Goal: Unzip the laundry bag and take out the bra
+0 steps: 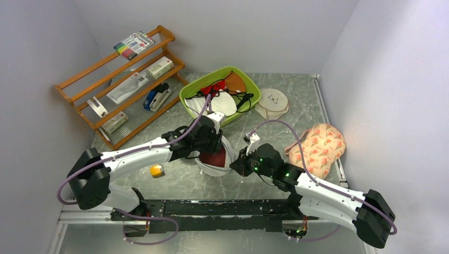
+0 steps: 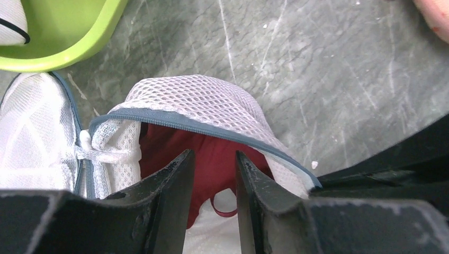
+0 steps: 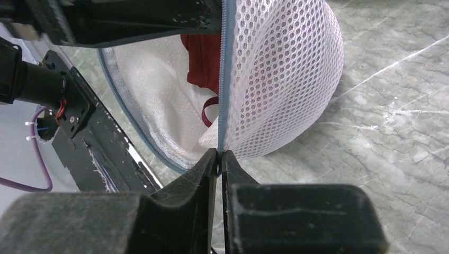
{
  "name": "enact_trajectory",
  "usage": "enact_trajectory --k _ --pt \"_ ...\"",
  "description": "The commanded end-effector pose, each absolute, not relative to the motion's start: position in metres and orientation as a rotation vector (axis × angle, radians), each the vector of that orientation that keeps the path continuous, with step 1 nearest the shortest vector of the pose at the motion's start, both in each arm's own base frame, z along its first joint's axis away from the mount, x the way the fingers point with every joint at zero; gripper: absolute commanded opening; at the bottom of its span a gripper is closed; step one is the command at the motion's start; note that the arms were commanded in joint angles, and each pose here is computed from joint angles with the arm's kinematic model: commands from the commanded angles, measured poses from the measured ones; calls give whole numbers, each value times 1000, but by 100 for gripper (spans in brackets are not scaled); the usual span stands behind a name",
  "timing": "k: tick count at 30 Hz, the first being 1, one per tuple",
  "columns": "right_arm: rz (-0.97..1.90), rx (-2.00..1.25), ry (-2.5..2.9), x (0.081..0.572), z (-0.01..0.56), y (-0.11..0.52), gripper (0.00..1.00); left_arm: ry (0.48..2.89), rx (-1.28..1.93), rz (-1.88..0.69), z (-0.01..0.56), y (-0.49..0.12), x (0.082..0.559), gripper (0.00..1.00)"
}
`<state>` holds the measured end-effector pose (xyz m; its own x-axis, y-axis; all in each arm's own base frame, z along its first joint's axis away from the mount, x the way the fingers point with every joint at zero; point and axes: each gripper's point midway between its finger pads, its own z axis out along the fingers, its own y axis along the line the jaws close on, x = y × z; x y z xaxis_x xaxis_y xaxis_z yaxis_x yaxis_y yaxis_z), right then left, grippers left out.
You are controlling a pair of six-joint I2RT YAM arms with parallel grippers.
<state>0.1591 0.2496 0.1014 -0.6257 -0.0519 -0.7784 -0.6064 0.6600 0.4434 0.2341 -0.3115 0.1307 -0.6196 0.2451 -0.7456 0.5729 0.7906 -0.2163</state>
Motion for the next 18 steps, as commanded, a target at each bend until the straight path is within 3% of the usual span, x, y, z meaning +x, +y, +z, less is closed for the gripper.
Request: enact_trajectory --k 1,3,11,18 --pt "911 -531 2070 164 112 253 8 2203 565 -515 131 -309 256 45" --pt "889 -523 2060 168 115 251 8 2227 544 -572 127 -308 260 45" --pt "877 -544 2053 172 121 255 6 2206 535 -607 129 -308 272 60" --pt "841 -534 2016 178 132 251 5 2216 567 -550 123 -304 281 60"
